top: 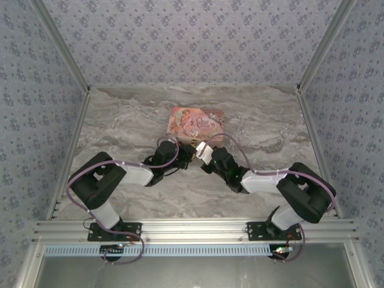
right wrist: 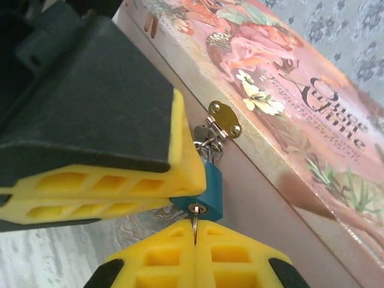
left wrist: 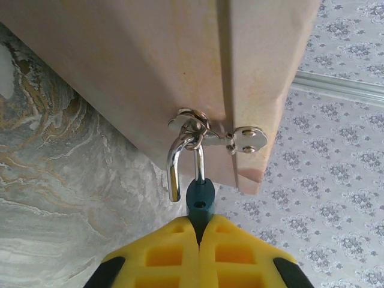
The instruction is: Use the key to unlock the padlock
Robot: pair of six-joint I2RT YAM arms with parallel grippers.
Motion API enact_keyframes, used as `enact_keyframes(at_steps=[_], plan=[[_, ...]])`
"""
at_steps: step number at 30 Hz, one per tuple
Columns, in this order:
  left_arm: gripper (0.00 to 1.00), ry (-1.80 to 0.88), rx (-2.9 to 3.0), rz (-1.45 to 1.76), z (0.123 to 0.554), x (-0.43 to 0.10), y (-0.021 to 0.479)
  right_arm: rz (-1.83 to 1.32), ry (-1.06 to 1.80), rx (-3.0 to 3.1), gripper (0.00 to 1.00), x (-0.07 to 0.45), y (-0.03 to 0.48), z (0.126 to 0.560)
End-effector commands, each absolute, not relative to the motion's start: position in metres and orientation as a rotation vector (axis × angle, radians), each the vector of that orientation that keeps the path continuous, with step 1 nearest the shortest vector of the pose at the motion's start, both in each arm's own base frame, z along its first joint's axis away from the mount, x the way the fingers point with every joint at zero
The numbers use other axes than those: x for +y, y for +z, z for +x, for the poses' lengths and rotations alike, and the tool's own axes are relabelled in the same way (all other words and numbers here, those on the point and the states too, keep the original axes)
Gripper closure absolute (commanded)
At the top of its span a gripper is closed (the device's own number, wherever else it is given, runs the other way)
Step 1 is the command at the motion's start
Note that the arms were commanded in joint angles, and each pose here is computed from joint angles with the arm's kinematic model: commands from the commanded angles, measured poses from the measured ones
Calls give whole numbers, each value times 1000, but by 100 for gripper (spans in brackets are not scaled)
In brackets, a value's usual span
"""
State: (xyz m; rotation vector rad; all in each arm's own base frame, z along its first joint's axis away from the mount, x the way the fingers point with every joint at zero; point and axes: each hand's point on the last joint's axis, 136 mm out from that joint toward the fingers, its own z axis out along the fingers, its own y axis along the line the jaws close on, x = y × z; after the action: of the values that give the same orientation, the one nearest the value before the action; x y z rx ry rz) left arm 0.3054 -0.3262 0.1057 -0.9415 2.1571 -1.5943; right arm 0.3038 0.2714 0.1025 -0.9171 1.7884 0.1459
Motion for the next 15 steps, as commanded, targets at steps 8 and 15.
enact_keyframes(at_steps=[8, 15], plan=[[51, -1563, 2132, -856, 302, -310, 117, -462, 528, 2053, 100, 256, 77, 301], [31, -1305, 2146, -792, 305, -260, 142, -152, 844, 2191, 100, 255, 64, 294]])
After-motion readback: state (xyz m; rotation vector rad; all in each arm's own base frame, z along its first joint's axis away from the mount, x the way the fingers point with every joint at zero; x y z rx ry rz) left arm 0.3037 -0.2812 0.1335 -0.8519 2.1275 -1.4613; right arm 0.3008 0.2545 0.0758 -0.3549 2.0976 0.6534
